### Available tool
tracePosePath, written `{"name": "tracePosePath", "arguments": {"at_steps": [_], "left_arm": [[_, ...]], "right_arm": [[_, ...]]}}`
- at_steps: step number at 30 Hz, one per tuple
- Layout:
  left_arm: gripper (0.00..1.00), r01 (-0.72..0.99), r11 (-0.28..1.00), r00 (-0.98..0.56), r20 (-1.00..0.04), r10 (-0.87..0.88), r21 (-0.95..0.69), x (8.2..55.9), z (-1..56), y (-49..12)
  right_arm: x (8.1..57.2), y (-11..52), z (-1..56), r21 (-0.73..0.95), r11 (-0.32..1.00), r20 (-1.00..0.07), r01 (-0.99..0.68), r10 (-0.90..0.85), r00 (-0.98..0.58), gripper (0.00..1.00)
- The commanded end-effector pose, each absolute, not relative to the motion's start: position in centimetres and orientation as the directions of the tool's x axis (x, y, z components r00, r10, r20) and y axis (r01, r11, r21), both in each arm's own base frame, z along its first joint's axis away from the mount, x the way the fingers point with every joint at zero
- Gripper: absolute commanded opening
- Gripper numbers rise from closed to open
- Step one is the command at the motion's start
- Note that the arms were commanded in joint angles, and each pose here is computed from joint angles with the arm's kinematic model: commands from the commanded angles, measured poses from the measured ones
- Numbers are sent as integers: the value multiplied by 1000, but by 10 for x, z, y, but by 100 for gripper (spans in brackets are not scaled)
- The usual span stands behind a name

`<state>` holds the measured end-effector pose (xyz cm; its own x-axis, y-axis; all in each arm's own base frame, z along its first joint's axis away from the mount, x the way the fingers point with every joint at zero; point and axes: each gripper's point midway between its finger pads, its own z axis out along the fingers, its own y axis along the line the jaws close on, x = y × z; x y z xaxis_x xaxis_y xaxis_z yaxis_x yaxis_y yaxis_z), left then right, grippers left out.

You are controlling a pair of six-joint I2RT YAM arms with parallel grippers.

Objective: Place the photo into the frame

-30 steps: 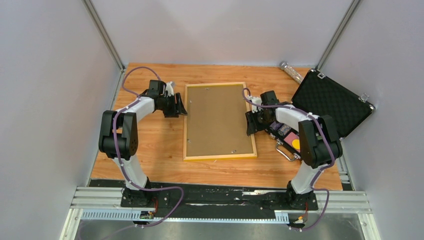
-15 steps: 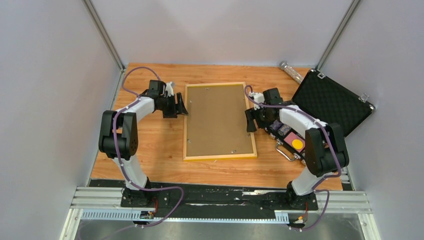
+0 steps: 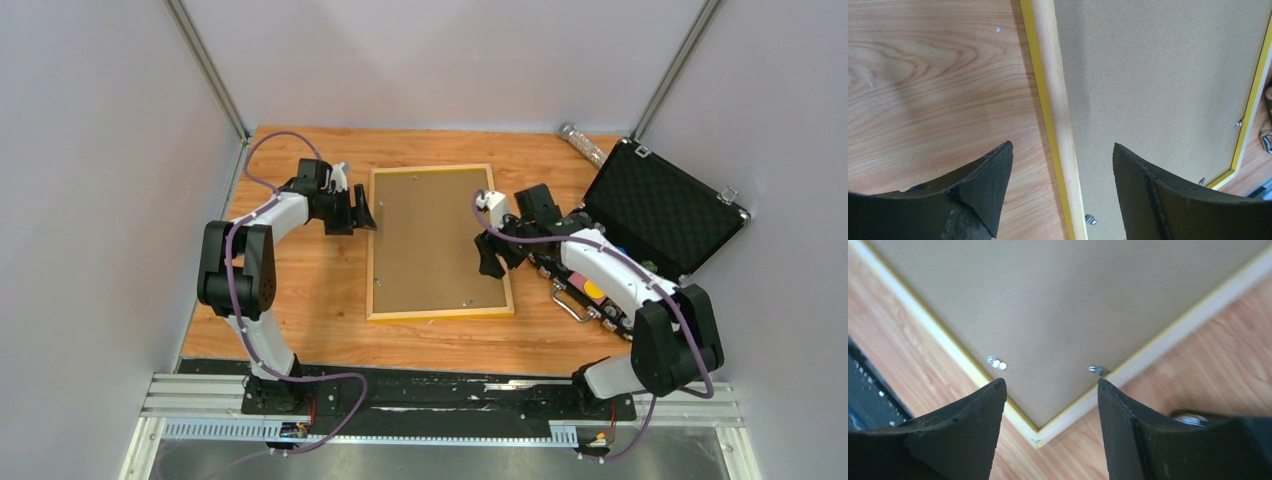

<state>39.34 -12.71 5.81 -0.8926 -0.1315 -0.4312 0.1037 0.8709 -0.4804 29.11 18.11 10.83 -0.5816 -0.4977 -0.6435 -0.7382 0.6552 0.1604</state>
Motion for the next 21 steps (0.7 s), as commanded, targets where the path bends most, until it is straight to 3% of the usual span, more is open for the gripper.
{"name": "tracePosePath", "arguments": {"at_steps": [1, 11, 21], "left_arm": [[81, 176, 861, -849, -517, -112, -477, 408, 91, -127], [81, 186, 858, -855, -509, -98, -479, 408, 86, -128], [81, 187, 857, -858, -505, -96, -480, 408, 85, -127]], "right_arm": [[266, 201, 107, 93, 539, -653, -837, -601, -460, 65], [227, 238, 75, 3, 385, -569, -923, -758, -318, 65], [215, 247, 54, -51, 337, -492, -940, -828, -270, 66]]}}
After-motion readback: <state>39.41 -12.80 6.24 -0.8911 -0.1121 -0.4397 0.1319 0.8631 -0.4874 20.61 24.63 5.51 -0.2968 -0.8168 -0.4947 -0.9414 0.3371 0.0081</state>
